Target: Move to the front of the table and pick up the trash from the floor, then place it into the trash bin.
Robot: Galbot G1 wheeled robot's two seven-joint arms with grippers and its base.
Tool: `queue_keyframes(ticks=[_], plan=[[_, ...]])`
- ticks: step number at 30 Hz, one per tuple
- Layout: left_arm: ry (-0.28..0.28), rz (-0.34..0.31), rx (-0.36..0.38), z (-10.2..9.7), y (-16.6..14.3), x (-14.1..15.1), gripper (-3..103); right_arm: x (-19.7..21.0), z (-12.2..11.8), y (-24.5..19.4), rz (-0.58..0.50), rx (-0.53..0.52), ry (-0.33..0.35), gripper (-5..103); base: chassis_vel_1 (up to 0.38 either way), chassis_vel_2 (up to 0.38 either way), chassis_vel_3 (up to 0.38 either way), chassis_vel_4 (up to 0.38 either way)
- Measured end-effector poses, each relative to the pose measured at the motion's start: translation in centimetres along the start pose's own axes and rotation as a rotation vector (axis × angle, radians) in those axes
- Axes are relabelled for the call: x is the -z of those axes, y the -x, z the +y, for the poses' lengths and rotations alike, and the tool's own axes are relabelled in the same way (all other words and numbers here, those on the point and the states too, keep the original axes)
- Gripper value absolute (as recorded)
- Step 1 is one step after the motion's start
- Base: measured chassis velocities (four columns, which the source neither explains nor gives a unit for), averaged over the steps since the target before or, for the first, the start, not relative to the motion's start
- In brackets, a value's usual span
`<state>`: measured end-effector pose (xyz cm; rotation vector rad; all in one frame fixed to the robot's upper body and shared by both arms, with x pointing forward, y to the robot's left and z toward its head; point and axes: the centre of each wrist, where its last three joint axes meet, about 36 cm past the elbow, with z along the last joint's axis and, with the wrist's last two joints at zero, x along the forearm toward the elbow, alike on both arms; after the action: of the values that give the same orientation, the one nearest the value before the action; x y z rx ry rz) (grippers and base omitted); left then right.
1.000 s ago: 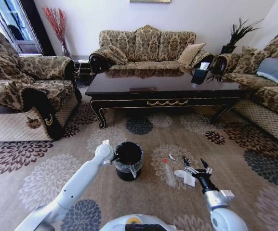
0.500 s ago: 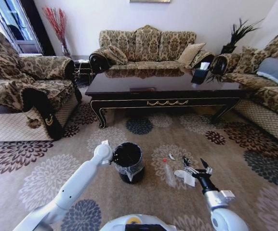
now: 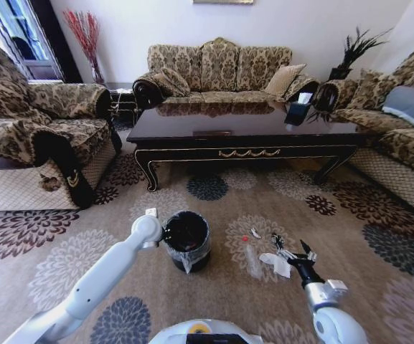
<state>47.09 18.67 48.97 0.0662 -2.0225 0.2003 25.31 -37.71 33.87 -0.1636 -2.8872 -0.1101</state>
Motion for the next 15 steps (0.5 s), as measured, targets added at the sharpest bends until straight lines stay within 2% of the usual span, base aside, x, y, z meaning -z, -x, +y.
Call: queue_keyframes(ticks=[4, 6, 8, 11, 15], plan=[[0.002, 0.001, 0.003, 1.1, -0.9, -0.8, 0, -2.1, -2.3, 1.6, 0.108, -0.049, 0.07, 100, 0.0, 0.0, 0.0, 0.0], [0.002, 0.002, 0.007, 1.3, -0.9, -1.0, 0, -2.4, -2.6, 1.8, 0.116, -0.051, 0.087, 100, 0.0, 0.0, 0.0, 0.0], [0.003, 0.007, 0.019, 2.1, -1.1, -1.6, 0, -4.0, -3.7, 2.6, 0.148, -0.05, 0.146, 100, 0.0, 0.0, 0.0, 0.0], [0.006, 0.011, 0.026, 2.4, -1.2, -2.0, 0, -5.1, -4.4, 3.2, 0.164, -0.058, 0.165, 101, 0.0, 0.0, 0.0, 0.0], [0.003, 0.014, 0.036, 3.2, -1.5, -2.6, 0, -7.0, -5.8, 4.4, 0.206, -0.083, 0.234, 99, 0.0, 0.0, 0.0, 0.0]])
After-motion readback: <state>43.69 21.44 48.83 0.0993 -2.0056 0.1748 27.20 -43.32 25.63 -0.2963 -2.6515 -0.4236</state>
